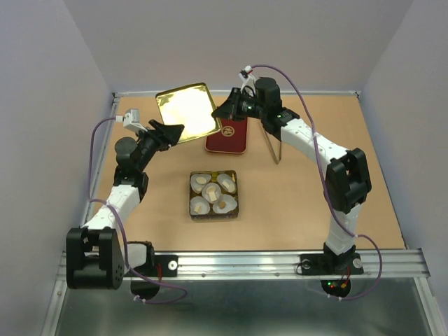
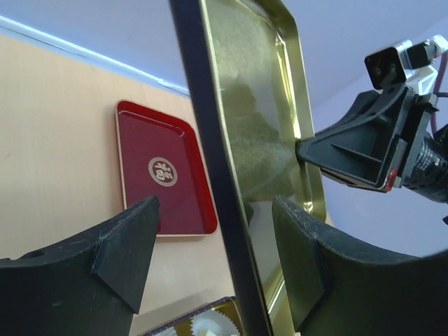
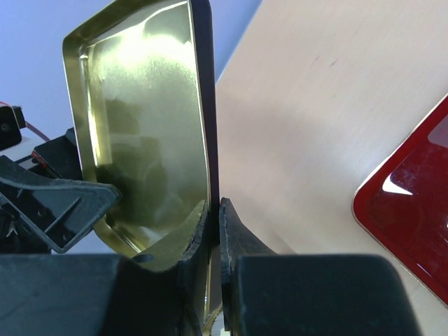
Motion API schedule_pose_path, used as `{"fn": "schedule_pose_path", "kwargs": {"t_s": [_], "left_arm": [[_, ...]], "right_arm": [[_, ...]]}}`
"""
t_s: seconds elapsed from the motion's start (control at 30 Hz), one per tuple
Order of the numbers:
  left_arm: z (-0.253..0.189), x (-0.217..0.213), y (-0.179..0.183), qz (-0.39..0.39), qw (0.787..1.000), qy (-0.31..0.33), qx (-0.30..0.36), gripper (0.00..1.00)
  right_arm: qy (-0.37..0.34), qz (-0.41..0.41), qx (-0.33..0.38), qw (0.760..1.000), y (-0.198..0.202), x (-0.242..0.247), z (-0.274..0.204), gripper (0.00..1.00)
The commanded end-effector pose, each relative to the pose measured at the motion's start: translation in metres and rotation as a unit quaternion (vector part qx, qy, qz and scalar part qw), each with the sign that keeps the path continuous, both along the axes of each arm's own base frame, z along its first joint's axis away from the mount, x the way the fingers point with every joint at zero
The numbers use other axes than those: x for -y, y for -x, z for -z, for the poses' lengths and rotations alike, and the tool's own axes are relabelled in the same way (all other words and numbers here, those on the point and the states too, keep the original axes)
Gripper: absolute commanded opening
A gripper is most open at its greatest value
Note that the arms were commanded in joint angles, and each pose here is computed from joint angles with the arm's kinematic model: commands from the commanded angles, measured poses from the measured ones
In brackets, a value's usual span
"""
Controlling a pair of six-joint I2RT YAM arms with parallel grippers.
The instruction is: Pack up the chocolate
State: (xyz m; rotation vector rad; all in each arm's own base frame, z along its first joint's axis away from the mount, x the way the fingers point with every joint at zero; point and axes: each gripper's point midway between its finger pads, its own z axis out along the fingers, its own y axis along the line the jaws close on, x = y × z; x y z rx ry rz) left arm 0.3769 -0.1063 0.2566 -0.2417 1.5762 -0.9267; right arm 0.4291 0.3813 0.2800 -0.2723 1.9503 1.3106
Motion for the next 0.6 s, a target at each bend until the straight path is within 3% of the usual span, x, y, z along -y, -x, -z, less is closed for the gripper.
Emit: {"fn": "schedule_pose_path", "kwargs": {"t_s": [0.0, 0.17, 0.27, 0.33, 0.4, 0.47, 0.57], "left_arm": [[-0.032, 0.008, 0.000, 0.010, 0.998, 0.008, 0.054, 0.70], [-0.030, 0.014, -0.001, 0.022, 0.998, 0.013, 0.052, 0.41], [-0.029, 0.016, -0.002, 0.026, 0.998, 0.012, 0.051, 0.31], [-0.026, 0.018, -0.002, 0.031, 0.998, 0.012, 0.049, 0.18], [-0.026, 0.019, -0.002, 0.037, 0.998, 0.011, 0.049, 0.06], [-0.026, 0.022, -0.002, 0.044, 0.998, 0.010, 0.050, 0.00], [-0.033, 0.022, 0.001, 0.045, 0.997, -0.002, 0.065, 0.00]], "right_arm": [[-0.029, -0.014, 0.033, 0.999, 0.005, -0.002, -0.025, 0.01], [-0.024, -0.014, 0.030, 0.999, 0.005, -0.003, -0.018, 0.01], [-0.021, -0.012, 0.027, 0.999, 0.005, -0.003, -0.014, 0.01], [-0.019, -0.008, 0.025, 0.999, 0.005, -0.001, -0.011, 0.07], [-0.015, -0.004, 0.025, 1.000, 0.004, 0.000, -0.008, 0.25], [-0.012, 0.002, 0.028, 1.000, 0.004, 0.002, -0.008, 0.47], [-0.004, 0.022, 0.040, 0.999, 0.002, 0.009, -0.010, 0.61]]}}
